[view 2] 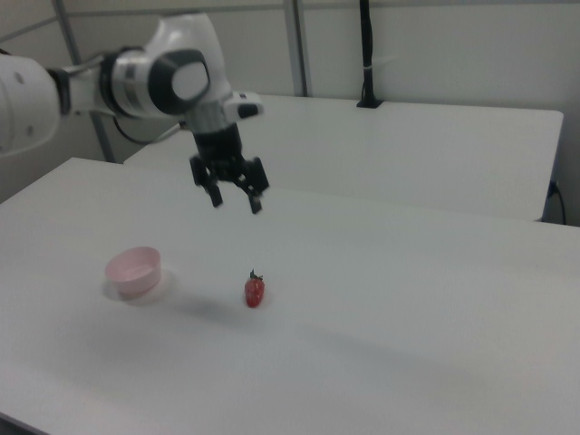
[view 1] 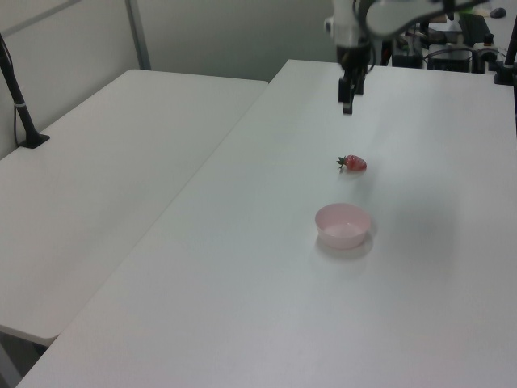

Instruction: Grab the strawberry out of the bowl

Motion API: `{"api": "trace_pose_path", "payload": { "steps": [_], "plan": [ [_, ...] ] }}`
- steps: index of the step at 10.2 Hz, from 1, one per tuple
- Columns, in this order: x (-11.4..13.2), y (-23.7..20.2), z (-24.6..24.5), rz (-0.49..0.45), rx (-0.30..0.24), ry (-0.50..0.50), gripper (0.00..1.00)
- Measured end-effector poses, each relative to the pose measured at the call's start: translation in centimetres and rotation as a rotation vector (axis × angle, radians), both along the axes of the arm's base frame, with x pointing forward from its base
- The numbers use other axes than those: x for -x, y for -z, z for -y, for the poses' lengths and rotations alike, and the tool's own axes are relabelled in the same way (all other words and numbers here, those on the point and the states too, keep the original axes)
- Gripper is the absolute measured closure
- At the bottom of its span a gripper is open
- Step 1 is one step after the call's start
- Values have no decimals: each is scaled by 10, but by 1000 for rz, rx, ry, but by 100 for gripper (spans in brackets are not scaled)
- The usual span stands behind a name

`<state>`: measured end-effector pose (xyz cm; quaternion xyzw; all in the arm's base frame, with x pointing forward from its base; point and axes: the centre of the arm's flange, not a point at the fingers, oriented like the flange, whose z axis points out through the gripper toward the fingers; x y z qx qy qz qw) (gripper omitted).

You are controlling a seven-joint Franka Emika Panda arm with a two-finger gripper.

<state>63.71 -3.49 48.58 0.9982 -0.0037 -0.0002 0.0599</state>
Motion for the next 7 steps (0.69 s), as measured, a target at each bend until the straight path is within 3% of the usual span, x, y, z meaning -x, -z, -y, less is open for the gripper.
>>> {"api": "trace_pose_path", "payload": {
  "steps": [2, 4, 7],
  "plan": [
    [44, -83, -5, 30, -58, 98, 0],
    [84, -135, -14, 26, -50, 180, 0],
    [72, -137, -8, 110, -57, 186, 0]
  ]
}}
